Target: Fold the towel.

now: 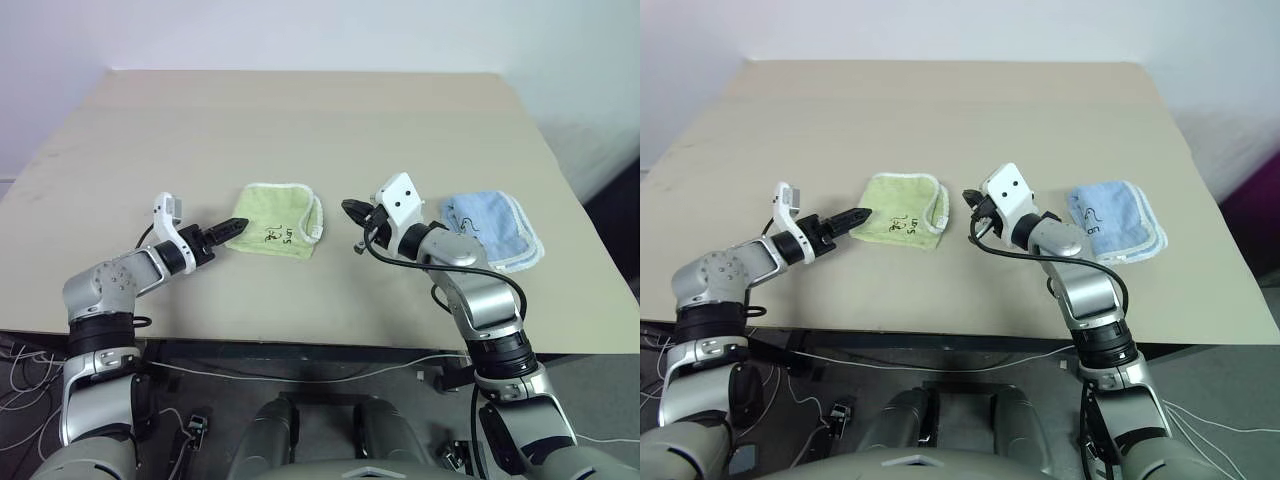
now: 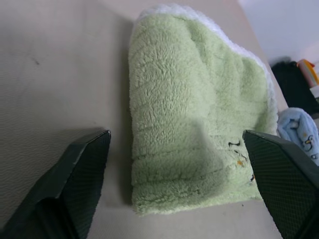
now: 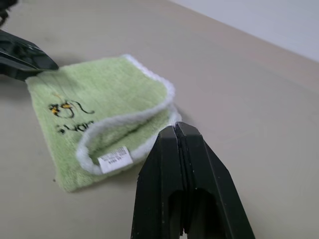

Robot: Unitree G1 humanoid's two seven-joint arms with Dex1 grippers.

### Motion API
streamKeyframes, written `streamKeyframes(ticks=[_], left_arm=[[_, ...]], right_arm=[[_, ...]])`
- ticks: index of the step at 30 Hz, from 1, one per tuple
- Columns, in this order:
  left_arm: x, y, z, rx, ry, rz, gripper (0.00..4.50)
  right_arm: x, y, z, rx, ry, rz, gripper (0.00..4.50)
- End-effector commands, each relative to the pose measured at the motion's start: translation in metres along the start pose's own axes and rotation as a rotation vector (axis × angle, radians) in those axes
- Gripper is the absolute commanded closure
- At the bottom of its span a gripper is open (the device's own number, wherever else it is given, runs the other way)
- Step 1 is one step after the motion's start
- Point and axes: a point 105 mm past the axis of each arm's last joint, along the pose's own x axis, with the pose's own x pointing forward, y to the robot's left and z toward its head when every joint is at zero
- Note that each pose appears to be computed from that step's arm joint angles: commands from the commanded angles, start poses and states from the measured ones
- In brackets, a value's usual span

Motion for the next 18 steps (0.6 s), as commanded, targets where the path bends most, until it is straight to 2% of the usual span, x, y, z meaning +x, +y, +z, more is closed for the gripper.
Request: streamKeyframes(ticks=[1, 6, 9, 18], left_arm=[[0.022, -0.019, -0.031, -0.054, 0.111, -0.089, 0.01], [0.032, -0.043, -0.038, -0.062, 0.135, -0.185, 0.01], [0.034, -0.044, -0.038, -0.065, 0.134, -0.179, 0.01], [0.033, -0.035, -0.027, -0.115, 0.04, -0.138, 3.01]], right_arm=[[-0.004, 0.0, 0.017, -0.018, -0.057, -0.016, 4.5], [-0.008, 0.001, 0.017, -0.016, -0.055, -0.031, 4.5], [-0.009, 0.001, 0.016, -0.015, -0.052, -0.036, 4.5], [-0.01, 0.005, 0.014, -0.014, -0.047, -0.031, 4.5]])
